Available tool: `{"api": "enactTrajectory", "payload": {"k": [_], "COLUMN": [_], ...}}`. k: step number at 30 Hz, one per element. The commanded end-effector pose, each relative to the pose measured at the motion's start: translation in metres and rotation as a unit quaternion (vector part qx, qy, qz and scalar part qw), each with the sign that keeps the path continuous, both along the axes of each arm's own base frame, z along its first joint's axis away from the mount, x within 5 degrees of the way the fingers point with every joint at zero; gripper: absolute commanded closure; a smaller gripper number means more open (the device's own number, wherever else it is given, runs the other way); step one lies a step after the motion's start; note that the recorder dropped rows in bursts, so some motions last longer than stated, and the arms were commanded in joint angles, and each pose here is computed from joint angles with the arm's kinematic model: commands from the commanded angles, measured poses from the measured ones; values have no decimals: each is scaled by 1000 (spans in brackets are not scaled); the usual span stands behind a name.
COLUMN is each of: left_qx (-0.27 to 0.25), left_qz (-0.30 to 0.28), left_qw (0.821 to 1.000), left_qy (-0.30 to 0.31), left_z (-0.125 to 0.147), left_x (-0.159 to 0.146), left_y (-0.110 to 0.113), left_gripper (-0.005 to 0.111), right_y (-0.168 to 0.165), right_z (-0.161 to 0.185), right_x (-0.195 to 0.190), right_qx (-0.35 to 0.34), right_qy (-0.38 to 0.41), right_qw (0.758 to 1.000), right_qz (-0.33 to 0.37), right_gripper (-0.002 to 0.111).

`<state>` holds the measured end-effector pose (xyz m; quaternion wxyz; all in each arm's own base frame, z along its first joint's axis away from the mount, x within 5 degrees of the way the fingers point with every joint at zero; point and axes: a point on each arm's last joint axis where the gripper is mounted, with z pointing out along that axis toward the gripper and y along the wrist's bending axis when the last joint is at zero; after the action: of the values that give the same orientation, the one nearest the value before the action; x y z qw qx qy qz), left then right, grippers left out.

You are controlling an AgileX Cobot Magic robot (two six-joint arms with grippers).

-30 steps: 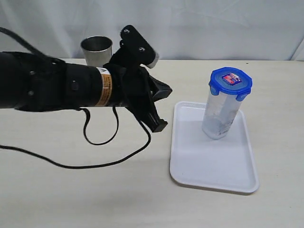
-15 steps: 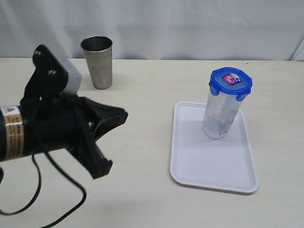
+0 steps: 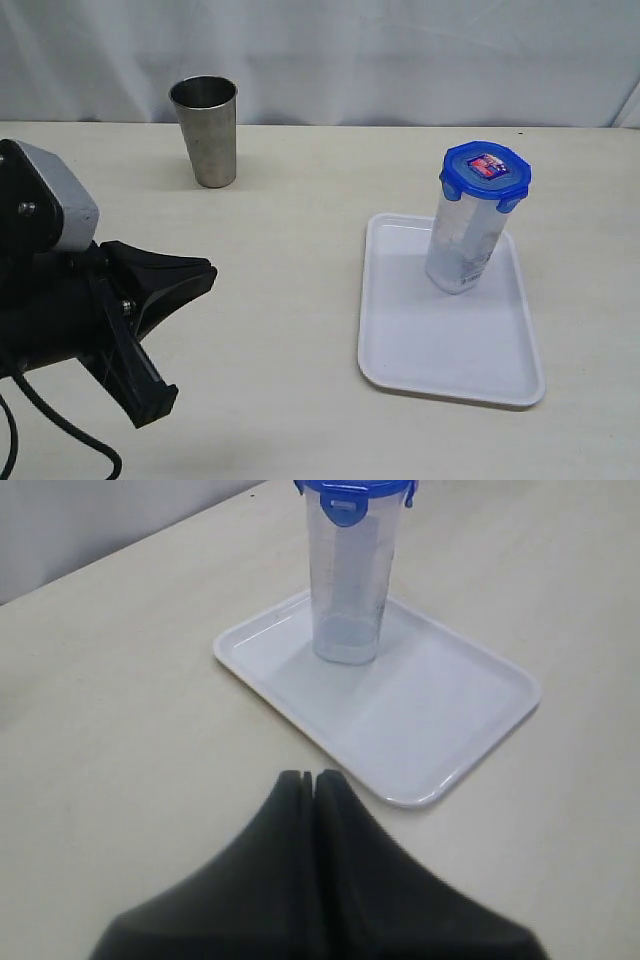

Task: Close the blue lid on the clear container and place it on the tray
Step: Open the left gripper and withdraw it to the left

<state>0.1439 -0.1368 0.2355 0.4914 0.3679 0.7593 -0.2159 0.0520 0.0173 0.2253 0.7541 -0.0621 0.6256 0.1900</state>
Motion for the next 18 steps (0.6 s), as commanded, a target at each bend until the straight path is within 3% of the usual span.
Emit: {"api": "enactTrajectory", "payload": {"k": [1, 7, 18], "left_qx": [1, 34, 49], "left_qz": [4, 21, 45], "left_qw": [1000, 999, 997], "left_qy": [1, -6, -39], "left_z": [-1, -4, -1], "left_x": [-1, 2, 7], "left_y": [2, 6, 10], "left_gripper": [107, 107, 107], "right_y": [0, 0, 0], "right_z": [-1, -1, -1], "right_x": [0, 0, 0], "right_qx": [-4, -4, -3], "right_qy": [0, 0, -1], "right_qw": [1000, 1000, 1000], "right_qz": [0, 0, 0], "right_gripper": [104, 104, 104]}}
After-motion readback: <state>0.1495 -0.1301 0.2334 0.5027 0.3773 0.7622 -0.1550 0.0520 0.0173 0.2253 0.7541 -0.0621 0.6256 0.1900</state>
